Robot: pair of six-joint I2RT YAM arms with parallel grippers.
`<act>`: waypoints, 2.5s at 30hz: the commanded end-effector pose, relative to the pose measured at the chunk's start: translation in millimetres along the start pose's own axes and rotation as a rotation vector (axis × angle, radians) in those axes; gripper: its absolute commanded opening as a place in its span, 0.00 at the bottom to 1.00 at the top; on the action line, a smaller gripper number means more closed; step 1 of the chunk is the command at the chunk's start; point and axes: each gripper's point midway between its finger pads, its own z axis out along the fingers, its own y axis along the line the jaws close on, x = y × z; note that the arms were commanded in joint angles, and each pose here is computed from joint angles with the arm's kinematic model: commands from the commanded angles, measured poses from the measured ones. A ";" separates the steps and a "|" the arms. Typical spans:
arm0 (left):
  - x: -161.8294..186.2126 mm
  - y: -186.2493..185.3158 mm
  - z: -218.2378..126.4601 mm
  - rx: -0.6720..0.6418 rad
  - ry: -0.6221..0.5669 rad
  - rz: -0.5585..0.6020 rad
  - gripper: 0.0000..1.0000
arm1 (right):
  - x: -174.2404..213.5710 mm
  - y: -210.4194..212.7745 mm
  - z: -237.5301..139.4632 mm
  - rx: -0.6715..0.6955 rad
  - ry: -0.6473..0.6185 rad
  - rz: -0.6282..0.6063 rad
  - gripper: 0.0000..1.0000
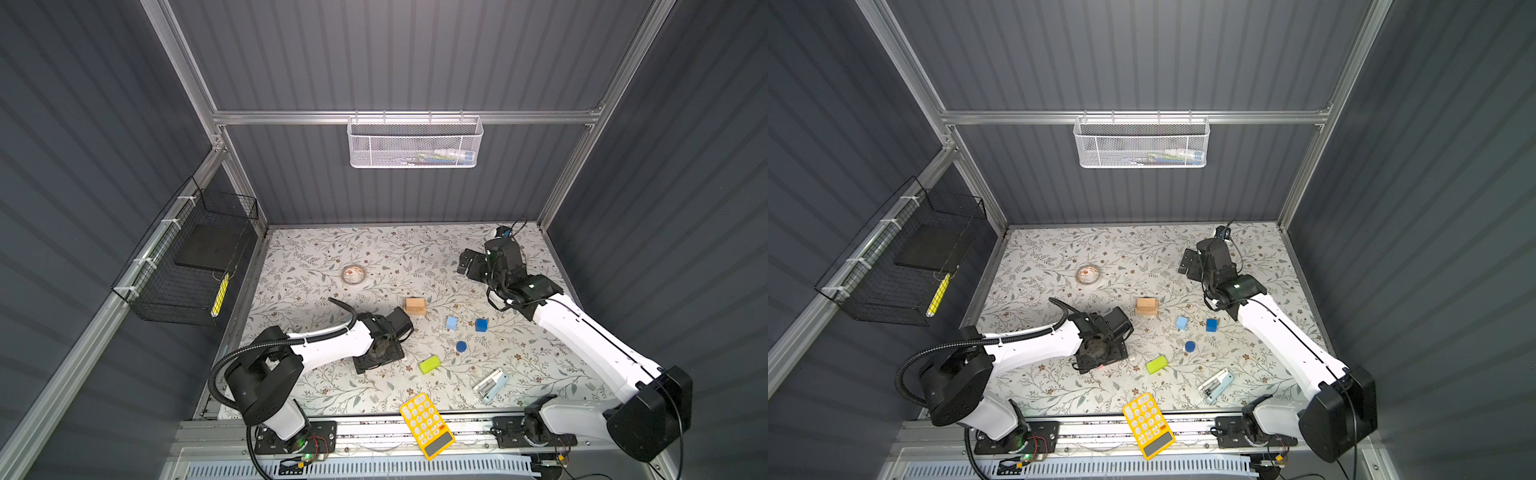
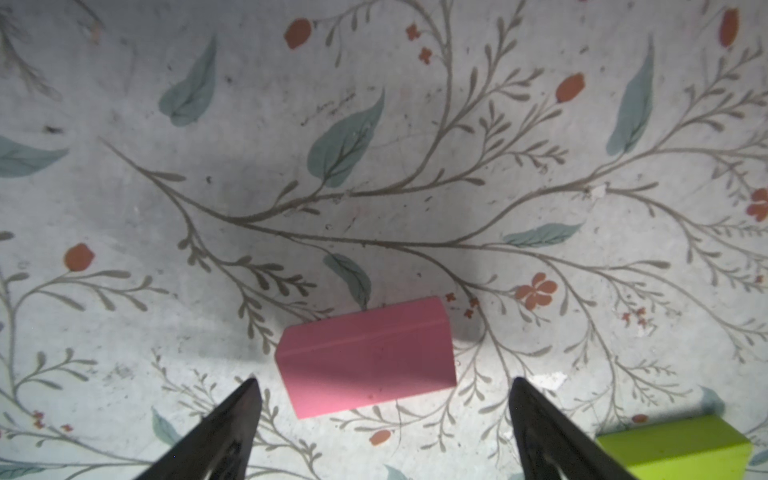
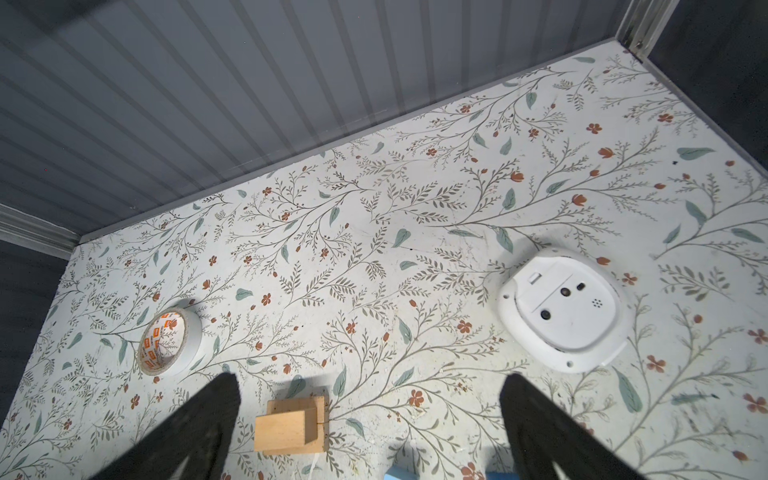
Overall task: Build the wood block tower
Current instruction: 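Close the left gripper around the pink block, then lift the pink block with the left gripper off the table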
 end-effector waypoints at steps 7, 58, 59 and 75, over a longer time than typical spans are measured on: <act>-0.8 -0.1 7.5 -0.024 0.004 -0.047 0.91 | 3.8 -10.1 6.1 0.015 0.012 0.019 0.99; -19.6 -13.4 18.6 -0.084 0.002 0.190 0.75 | 10.8 -10.8 18.6 0.004 0.050 0.035 0.99; -20.2 -14.6 17.9 -0.080 0.001 0.188 0.76 | 11.2 -10.5 18.9 0.003 0.052 0.033 0.99; -17.9 -19.0 11.5 -0.036 0.001 0.114 0.73 | 10.8 -9.0 17.9 -0.008 0.052 0.032 0.99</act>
